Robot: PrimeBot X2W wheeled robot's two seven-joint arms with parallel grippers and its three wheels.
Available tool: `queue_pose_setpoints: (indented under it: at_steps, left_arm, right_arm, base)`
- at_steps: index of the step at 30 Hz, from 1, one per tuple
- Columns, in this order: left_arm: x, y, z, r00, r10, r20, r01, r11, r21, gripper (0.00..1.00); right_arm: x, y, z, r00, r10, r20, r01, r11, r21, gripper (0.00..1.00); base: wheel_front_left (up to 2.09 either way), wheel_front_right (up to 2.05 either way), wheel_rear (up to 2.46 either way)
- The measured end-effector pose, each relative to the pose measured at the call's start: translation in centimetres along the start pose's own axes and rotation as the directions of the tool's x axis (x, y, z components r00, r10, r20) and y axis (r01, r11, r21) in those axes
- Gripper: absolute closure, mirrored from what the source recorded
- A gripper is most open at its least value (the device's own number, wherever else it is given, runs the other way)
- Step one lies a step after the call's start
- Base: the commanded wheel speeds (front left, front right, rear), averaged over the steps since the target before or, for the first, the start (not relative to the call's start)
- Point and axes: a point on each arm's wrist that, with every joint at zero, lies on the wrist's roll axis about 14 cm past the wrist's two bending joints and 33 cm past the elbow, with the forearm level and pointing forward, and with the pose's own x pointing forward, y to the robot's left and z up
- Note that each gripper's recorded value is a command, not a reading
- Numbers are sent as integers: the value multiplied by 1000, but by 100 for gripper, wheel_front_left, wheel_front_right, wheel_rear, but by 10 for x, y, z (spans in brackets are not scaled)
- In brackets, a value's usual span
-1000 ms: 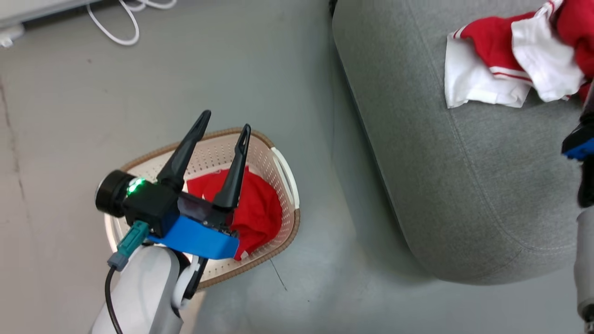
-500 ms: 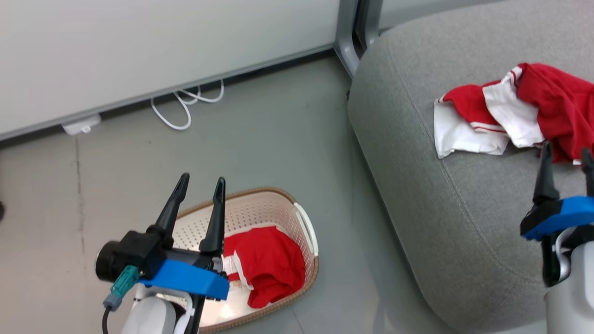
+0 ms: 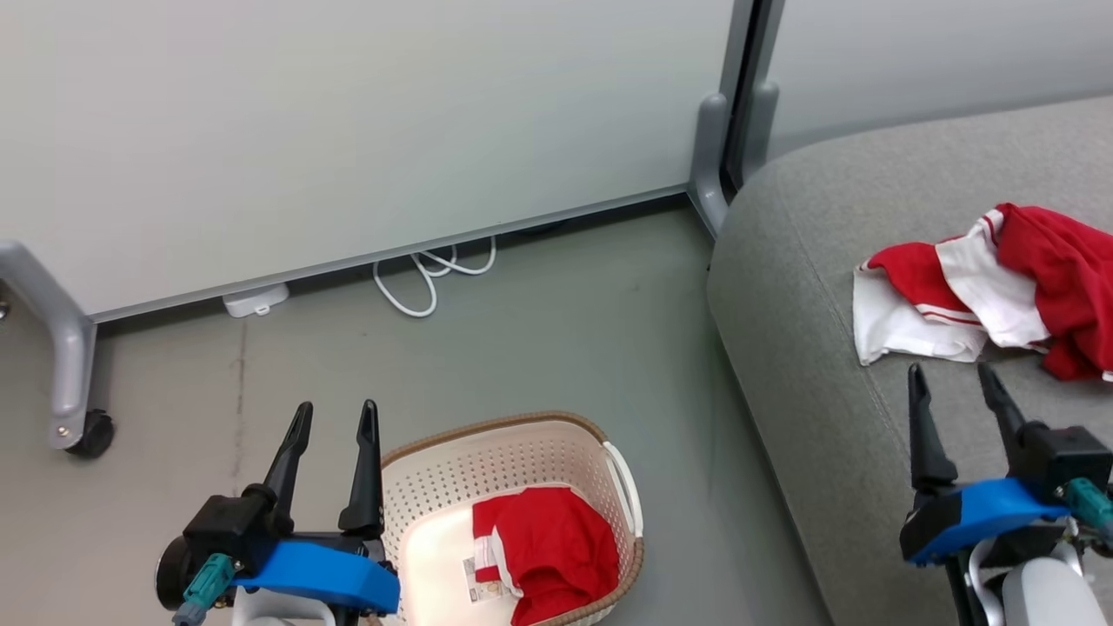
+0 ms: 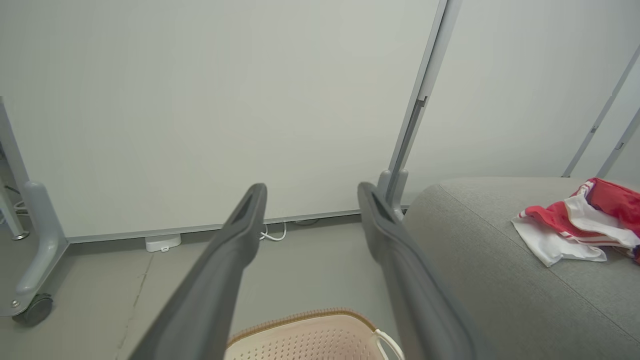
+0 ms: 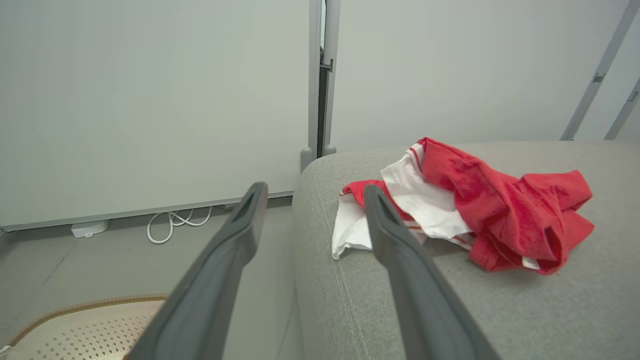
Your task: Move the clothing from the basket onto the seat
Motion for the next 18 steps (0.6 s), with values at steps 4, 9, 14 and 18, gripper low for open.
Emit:
queue_pose_setpoints:
  at_steps: [4, 9, 14, 18]
  left_arm:
    - [-12, 12, 0, 999, 40, -4, -40, 999, 8, 0]
    - [-26, 27, 0, 996, 87, -9, -87, 996, 19, 0]
    - [-37, 40, 0, 991, 130, -14, -130, 991, 21, 0]
    - [-44, 49, 0, 988, 156, -16, -155, 988, 25, 0]
  right_arm:
    - [-9, 20, 0, 998, 59, -2, -59, 998, 8, 0]
    - [-14, 44, 3, 992, 128, 6, -128, 991, 39, 0]
    - [-15, 64, 6, 983, 181, 20, -182, 982, 60, 0]
    - [-14, 73, 8, 978, 208, 26, -209, 976, 61, 0]
  base:
    - [0, 0, 0]
    - [0, 0, 0]
    - [0, 0, 0]
    - [0, 0, 0]
